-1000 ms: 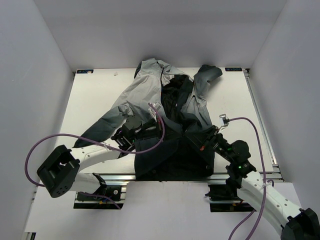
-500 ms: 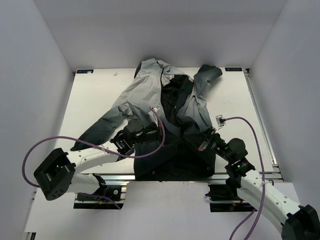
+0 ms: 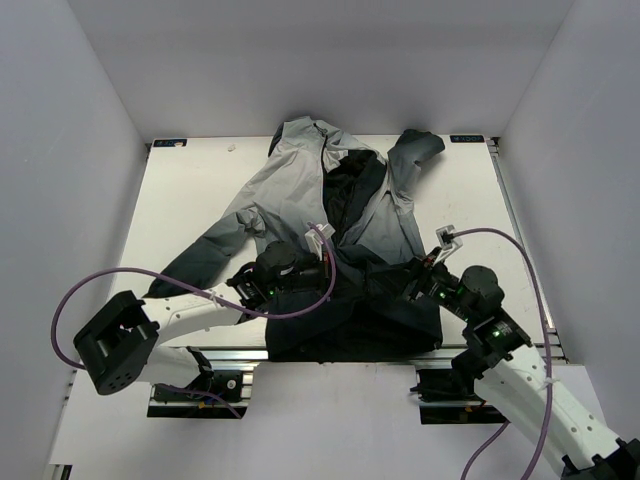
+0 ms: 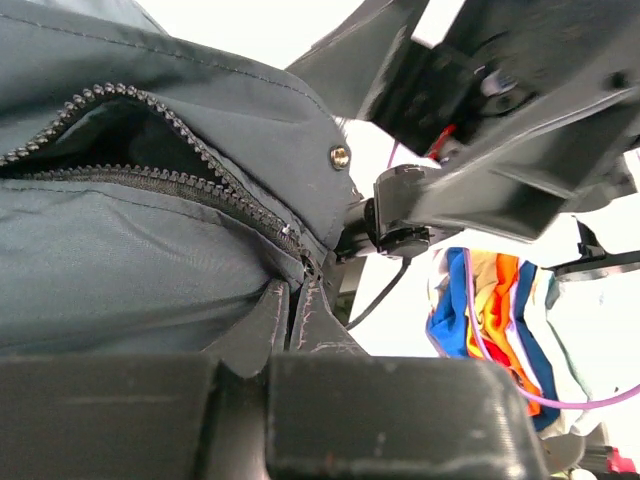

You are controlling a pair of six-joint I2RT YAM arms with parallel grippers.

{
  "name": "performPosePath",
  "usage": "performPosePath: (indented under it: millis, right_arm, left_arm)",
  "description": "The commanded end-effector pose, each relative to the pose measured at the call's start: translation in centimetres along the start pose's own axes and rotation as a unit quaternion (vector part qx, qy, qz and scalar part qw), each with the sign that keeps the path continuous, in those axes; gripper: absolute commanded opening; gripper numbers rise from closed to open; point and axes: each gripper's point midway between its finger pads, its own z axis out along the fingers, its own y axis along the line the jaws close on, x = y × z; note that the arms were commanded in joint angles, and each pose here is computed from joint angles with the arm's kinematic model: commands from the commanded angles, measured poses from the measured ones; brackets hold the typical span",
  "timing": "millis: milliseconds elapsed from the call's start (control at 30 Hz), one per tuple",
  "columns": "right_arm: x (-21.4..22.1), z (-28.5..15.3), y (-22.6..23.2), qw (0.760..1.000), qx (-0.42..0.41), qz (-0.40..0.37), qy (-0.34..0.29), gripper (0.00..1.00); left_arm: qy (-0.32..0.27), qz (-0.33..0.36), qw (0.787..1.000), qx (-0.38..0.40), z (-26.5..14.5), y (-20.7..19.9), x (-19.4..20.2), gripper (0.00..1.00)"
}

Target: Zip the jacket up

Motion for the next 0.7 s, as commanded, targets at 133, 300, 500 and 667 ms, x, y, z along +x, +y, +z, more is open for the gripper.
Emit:
performPosePath:
  millis: [133,300,500,667]
  right_arm:
    - [-1.4,-1.6,-1.1,0.988,0.079,-0.113,0.067,0.89]
    - [-2.5,-2.5,-0.4,0.980,0.089,-0.153,0.090,0.89]
    - [-2.1,-2.5,0.9,0.966,0.066,-0.217,0.126,0.89]
    - [-0.6,-1.4,0.6,0.949,0.102,-0.255,0.158,0.89]
  left_arm:
    - [0.009,-0.013,1.000,0.012,-0.2,-0.8,0.4,0.00]
    - [0.009,-0.019,1.000,-0.002,0.0,-0.5,0.1,0.00]
    - [0.022,-0.029,0.999,-0.027,0.7,-0.1,-0.4,0.00]
    - [0.019,-0.034,0.999,-0.038,0.9,0.7,-1.3,0.00]
